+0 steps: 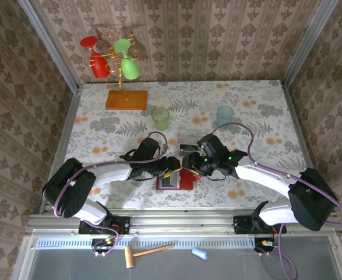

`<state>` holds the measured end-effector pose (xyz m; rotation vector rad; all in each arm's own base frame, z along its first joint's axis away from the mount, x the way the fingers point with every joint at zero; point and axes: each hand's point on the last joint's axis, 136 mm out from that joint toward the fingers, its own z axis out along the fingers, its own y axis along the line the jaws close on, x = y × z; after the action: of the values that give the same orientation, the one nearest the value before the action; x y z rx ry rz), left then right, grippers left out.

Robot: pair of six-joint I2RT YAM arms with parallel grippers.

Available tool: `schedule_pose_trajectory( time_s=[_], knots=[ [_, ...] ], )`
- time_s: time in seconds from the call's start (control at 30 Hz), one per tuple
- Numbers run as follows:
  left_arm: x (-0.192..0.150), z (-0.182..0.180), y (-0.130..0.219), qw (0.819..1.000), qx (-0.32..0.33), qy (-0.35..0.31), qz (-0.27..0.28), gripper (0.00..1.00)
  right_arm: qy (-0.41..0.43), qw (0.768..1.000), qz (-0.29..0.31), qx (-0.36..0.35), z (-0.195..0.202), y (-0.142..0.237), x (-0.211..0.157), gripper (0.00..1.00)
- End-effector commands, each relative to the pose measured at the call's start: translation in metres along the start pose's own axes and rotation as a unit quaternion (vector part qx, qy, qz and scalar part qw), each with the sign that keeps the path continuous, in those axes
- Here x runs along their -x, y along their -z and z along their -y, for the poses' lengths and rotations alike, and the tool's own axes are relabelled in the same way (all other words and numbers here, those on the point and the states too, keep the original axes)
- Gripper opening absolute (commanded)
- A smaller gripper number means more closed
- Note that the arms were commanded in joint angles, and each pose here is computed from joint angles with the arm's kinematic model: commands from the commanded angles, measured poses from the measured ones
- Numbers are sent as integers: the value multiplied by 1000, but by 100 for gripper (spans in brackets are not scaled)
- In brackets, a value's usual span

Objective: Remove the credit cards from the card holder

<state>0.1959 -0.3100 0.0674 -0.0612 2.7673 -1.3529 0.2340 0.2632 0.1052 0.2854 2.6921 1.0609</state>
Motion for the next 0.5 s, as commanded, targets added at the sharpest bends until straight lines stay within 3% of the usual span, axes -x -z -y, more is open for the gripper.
schedule_pose_trajectory(
  time_s=[0.0, 0.47],
  knots=[
    [1, 19, -7, 1000, -20, -17, -10, 58, -4, 1000, 16, -23, 15, 11, 2, 47],
    [-9, 20, -38, 999, -10, -14, -44, 60, -30, 997, 72, -18, 38, 52, 14, 50]
  ],
)
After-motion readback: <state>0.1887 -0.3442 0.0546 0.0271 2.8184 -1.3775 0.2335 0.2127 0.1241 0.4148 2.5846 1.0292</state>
